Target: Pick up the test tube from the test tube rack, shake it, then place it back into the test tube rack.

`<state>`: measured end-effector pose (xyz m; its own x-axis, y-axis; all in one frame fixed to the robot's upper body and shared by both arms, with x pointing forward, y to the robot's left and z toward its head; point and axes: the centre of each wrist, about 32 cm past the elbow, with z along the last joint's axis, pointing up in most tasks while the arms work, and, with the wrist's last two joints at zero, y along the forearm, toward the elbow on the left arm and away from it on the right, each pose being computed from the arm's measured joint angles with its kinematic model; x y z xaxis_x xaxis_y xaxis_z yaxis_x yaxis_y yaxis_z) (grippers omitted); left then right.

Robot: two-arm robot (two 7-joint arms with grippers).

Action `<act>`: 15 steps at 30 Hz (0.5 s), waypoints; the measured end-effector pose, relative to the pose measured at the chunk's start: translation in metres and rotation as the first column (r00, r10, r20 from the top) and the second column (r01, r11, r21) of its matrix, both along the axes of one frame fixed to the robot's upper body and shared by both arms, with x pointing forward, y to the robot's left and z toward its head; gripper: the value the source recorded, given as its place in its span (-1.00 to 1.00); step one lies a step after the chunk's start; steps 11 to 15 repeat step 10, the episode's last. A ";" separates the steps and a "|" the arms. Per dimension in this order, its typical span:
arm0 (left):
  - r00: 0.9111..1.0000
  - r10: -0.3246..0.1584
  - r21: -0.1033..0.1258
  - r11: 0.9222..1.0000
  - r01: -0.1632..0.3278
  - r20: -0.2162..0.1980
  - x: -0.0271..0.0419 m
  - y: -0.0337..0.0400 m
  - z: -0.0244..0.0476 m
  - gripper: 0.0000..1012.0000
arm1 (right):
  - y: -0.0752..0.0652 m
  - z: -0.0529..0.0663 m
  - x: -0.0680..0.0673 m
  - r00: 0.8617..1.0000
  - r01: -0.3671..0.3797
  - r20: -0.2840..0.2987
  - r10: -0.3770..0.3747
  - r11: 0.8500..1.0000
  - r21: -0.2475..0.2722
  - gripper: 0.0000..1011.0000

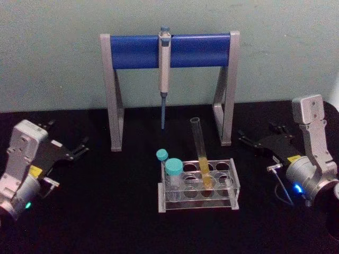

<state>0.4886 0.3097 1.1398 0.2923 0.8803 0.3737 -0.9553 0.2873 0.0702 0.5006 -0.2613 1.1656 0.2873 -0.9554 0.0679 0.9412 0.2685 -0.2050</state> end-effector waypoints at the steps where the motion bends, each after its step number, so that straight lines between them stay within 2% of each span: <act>1: 1.000 0.000 0.000 1.000 0.000 0.000 0.0000 0.0000 0.0000 0.98 | 0.000 0.000 0.000 1.000 0.000 0.000 0.000 1.000 0.000 0.98; 15: 1.000 0.000 0.000 1.000 0.000 0.000 0.0000 0.0000 0.0000 0.98 | 0.000 0.000 0.000 1.000 0.000 0.000 0.000 1.000 0.000 0.98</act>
